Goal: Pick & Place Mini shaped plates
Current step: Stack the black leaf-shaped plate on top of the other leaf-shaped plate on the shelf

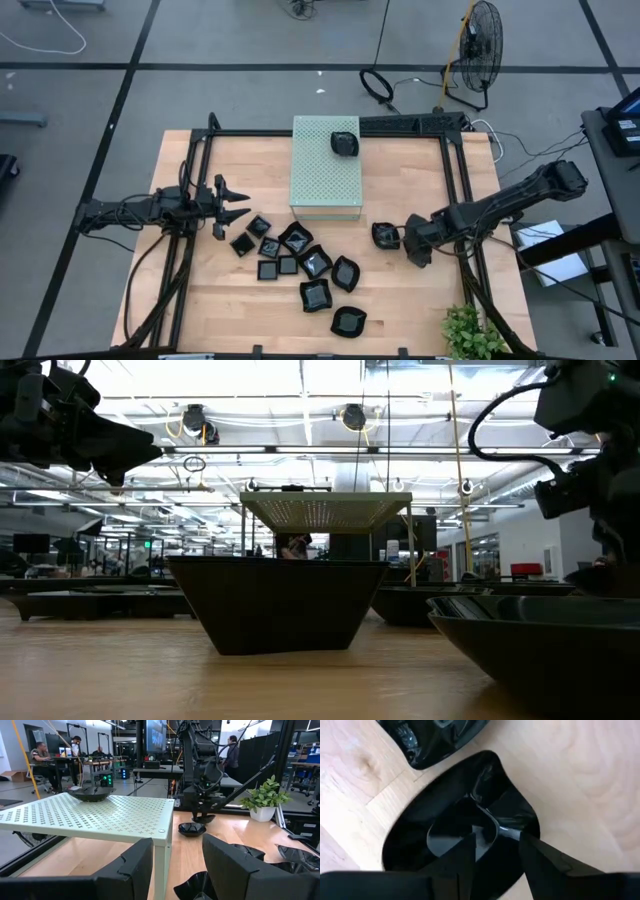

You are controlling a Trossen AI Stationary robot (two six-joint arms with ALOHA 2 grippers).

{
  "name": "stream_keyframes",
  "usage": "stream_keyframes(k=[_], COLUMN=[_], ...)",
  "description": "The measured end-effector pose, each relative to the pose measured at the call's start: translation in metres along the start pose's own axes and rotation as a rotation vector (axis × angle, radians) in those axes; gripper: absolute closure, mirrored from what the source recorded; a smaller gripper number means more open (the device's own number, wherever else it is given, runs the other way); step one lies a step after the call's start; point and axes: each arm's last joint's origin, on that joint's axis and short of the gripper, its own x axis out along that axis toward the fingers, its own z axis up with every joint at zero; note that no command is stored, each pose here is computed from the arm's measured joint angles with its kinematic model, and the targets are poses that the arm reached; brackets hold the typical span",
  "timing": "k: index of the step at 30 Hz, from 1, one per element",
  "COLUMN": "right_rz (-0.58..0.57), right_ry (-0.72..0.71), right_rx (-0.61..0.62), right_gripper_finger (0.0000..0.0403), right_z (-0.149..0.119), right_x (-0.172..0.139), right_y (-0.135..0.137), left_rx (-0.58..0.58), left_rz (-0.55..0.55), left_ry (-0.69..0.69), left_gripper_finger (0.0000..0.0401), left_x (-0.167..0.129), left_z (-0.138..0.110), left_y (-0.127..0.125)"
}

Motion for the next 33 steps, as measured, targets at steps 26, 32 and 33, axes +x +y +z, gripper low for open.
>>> stream_keyframes(k=[26, 32, 33], right_rz=[0.116, 0.133, 0.125], right_ry=[-0.080, -0.098, -0.092], right_rx=[0.006, 0.006, 0.007], right_gripper_finger=[0.0264, 0.0264, 0.0264], right_z=[-0.002, -0.006, -0.007], right_x=[-0.014, -0.021, -0.022], right_y=[-0.003, -0.007, -0.009], left_rx=[0.000, 0.000, 0.000], left_rz=[0.000, -0.001, 0.000], left_ry=[0.000, 0.000, 0.000], left_gripper_finger=[0.0226, 0.0226, 0.0226], left_x=[0.000, 0.000, 0.000], left_z=[0.000, 0.000, 0.000], left_y=[0.000, 0.000, 0.000])
